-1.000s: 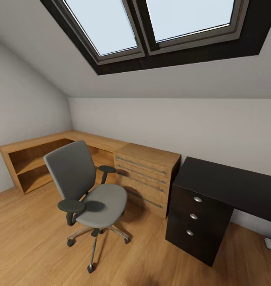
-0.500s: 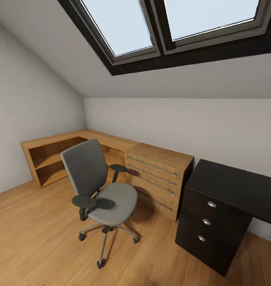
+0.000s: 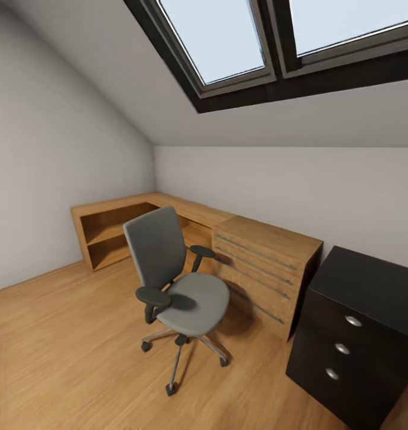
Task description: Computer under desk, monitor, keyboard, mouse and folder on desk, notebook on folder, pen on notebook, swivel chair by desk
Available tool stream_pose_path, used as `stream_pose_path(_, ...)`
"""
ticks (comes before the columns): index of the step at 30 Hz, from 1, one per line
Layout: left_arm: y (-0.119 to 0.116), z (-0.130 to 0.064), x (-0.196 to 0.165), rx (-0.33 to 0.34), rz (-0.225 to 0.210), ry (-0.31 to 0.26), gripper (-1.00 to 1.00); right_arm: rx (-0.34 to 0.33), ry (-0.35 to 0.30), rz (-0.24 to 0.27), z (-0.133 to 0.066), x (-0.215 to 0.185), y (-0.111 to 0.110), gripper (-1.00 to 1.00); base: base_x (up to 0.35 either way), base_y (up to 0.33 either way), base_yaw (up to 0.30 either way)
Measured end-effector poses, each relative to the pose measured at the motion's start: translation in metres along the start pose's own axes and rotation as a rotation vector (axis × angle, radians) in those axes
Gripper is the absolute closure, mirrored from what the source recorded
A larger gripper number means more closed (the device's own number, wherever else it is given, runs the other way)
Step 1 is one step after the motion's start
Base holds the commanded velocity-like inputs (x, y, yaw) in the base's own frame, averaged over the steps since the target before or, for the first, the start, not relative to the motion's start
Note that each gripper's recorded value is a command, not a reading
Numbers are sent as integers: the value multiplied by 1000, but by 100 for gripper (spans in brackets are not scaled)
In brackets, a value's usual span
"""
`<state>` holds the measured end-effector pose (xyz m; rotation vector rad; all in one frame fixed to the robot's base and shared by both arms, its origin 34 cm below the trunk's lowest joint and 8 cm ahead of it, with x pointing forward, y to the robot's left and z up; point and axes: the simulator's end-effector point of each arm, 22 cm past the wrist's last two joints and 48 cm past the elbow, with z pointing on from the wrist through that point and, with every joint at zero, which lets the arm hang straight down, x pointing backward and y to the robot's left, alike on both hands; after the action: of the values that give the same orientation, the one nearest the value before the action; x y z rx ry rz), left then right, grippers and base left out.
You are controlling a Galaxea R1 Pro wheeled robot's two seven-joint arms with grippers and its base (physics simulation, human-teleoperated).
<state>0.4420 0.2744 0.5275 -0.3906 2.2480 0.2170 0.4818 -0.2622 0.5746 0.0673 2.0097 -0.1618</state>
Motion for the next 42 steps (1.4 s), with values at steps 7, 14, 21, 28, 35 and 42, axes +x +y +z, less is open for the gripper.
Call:
stream_pose_path(7, 0, 0, 1, -1, 1, 3, -100, 0, -1, 0, -1, 1, 0, -100, 0, 0, 279)
stream_pose_path(14, 0, 0, 2, -1, 1, 5, -100, 0, 3, -1, -2, 3, -1, -100, 0, 0, 279)
stream_pose_path(21, 1, 0, 3, -2, 2, 7, -100, 0, 6, -1, -2, 4, -1, -100, 0, 0, 279)
stream_pose_path(28, 1, 0, 4, -2, 3, 10, -100, 1, 9, -1, -3, 6, -1, -100, 0, 0, 278)
stream_pose_path(35, 1, 0, 5, -3, 4, 12, -100, 1, 12, -3, -3, 7, -2, -100, 0, 0, 278)
stream_pose_path(42, 1, 0, 7, 3, 6, 16, -100, 1, 21, -8, -2, 9, -4, -100, 0, 0, 278)
